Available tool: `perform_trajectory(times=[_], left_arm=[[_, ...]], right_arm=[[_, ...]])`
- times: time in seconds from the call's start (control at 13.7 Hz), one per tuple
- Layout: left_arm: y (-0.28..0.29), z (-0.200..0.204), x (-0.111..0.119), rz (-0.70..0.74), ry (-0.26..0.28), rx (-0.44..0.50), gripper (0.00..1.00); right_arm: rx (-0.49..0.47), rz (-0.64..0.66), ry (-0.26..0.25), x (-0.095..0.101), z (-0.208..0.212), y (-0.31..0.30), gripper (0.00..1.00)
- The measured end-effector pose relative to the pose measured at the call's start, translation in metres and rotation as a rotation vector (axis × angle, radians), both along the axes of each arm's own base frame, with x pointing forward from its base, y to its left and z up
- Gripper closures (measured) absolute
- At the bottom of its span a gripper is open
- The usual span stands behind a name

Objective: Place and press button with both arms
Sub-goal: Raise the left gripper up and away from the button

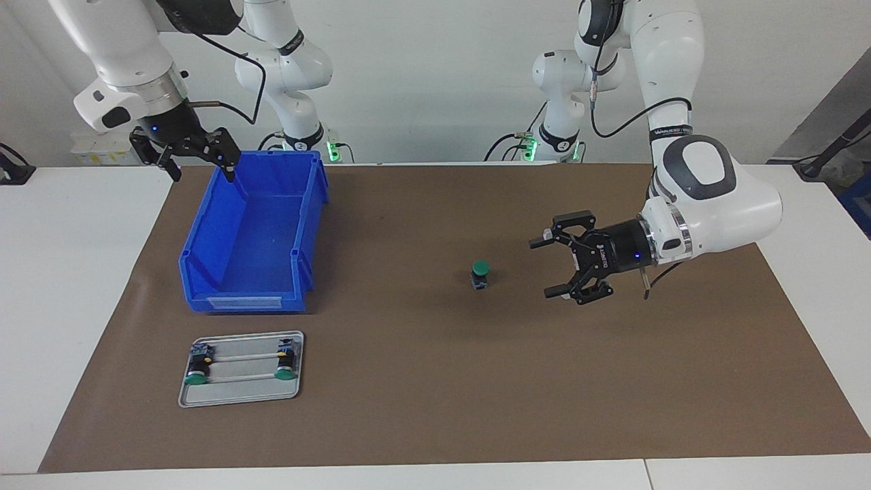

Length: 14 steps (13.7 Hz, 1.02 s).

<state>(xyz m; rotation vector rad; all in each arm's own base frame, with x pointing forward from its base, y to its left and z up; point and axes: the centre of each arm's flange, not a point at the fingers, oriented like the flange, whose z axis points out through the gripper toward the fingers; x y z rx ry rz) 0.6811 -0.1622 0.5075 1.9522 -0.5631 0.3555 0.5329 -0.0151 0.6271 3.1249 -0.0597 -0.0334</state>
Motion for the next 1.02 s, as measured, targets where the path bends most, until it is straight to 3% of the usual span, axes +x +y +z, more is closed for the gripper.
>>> perform_trajectory(times=[0.22, 0.44, 0.59, 0.73, 0.88, 1.02], left_arm=[[-0.005, 0.02, -0.001, 0.036, 0.074, 0.187, 0.0], [-0.037, 0.03, -0.014, 0.062, 0.133, 0.433, 0.0], [-0.065, 0.03, -0.032, 0.059, 0.145, 0.632, 0.0], [-0.103, 0.03, -0.05, 0.069, 0.113, 0.806, 0.0], [-0.118, 0.033, -0.058, 0.097, 0.094, 0.87, 0.0], [-0.093, 0.035, -0.045, 0.156, 0.091, 0.882, 0.0]], right_arm=[[0.0, 0.0, 0.0, 0.0, 0.0, 0.0, 0.0], [0.0, 0.0, 0.0, 0.0, 0.0, 0.0, 0.0], [0.0, 0.0, 0.0, 0.0, 0.0, 0.0, 0.0], [0.0, 0.0, 0.0, 0.0, 0.0, 0.0, 0.0], [0.0, 0.0, 0.0, 0.0, 0.0, 0.0, 0.0], [0.0, 0.0, 0.0, 0.0, 0.0, 0.0, 0.0]])
